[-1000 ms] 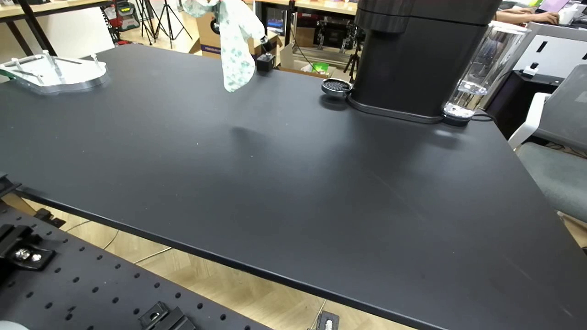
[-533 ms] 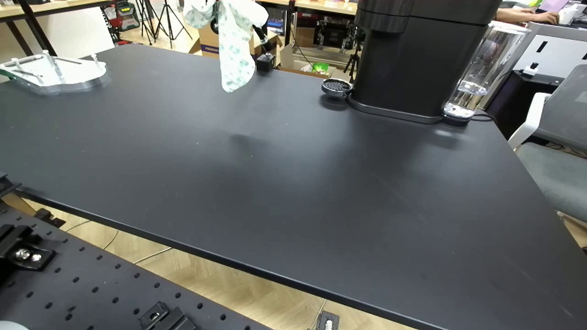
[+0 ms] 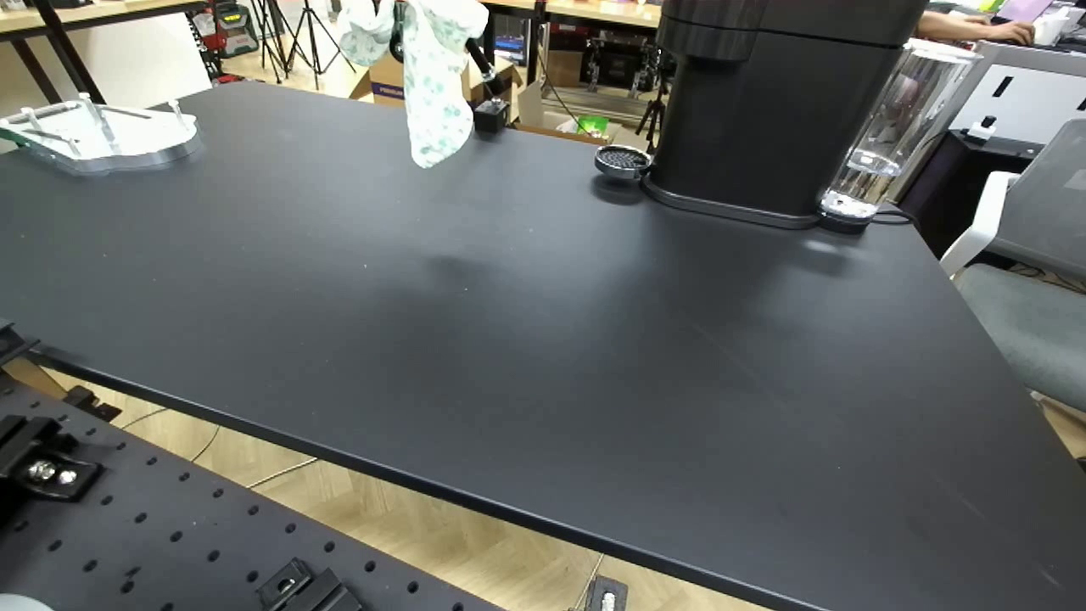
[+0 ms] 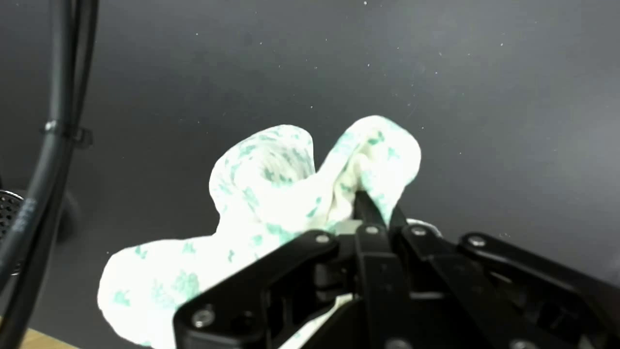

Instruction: Put the white towel on top of the black bar

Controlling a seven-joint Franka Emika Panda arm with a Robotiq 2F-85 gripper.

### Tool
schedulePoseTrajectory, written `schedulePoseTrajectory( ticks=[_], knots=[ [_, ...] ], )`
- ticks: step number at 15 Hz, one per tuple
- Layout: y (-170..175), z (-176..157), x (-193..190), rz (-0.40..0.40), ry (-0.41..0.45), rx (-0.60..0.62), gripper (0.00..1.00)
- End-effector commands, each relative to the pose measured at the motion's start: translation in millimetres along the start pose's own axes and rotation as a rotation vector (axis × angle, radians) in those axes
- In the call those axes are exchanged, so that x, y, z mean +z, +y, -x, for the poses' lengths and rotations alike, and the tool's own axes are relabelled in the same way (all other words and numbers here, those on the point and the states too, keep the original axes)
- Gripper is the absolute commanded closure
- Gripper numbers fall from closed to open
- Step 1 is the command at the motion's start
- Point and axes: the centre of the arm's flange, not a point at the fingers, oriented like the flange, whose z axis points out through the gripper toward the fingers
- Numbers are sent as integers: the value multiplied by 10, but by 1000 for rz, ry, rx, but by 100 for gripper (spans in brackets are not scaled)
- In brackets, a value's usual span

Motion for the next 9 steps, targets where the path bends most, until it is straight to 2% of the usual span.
schedulePoseTrajectory(
  ticks=[1, 8, 9],
  knots=[
    [1, -86, -36, -8, -21, -6, 99],
    [-26, -118, -31, -9, -23, -11, 99],
    [-31, -121, -37, -11, -26, -14, 71]
  ],
)
